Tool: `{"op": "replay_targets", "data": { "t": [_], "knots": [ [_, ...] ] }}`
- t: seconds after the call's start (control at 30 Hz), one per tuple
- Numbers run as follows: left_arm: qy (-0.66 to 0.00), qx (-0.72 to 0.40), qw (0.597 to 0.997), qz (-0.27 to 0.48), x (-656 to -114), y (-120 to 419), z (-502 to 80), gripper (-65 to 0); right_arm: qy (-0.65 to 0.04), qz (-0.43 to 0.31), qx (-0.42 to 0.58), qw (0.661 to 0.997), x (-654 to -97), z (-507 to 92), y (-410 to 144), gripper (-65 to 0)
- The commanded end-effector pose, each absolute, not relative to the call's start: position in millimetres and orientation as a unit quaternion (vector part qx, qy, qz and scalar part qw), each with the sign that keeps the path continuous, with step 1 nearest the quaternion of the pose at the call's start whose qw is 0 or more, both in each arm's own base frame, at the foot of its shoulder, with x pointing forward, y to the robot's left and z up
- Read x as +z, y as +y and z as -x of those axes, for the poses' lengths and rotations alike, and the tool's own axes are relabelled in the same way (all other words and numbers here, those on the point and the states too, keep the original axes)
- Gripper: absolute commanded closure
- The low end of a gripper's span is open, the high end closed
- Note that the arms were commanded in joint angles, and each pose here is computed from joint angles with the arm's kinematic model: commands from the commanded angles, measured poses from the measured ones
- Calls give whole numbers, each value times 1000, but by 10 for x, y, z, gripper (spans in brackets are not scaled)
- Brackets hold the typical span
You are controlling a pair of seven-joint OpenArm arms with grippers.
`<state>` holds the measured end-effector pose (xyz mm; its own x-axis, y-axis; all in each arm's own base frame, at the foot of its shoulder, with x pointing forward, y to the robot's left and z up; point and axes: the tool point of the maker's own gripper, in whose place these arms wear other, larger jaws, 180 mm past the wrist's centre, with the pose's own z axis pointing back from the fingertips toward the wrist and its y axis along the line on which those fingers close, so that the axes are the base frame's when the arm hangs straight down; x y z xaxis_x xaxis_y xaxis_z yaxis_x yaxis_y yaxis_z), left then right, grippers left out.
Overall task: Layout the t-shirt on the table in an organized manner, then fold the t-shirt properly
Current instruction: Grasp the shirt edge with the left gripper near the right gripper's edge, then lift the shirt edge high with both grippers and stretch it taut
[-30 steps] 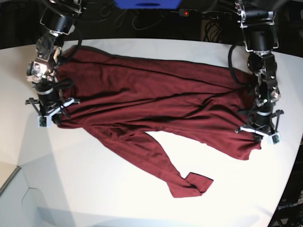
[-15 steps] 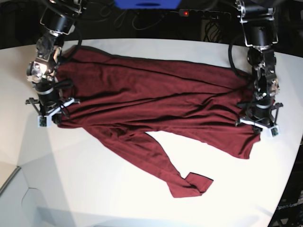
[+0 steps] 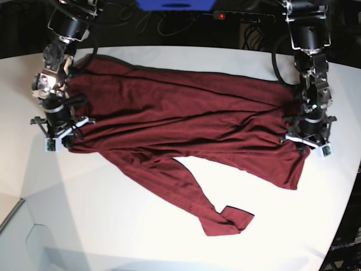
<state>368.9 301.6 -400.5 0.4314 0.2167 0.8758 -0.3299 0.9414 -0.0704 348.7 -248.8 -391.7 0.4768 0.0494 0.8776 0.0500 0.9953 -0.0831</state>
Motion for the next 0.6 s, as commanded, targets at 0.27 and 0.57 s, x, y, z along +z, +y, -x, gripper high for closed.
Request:
{"op": "replay_targets", "data": {
  "t": [0.27, 0.57],
  "knots": [
    [-545, 159, 821, -61, -3718, 3089, -3886, -234, -538, 53, -1, 841, -3745, -3585, -2524, 0],
    [-544, 159, 822, -61, -3717, 3096, -3888, -13, -539, 53, -1, 841, -3739, -3591, -2524, 0]
  ]
}}
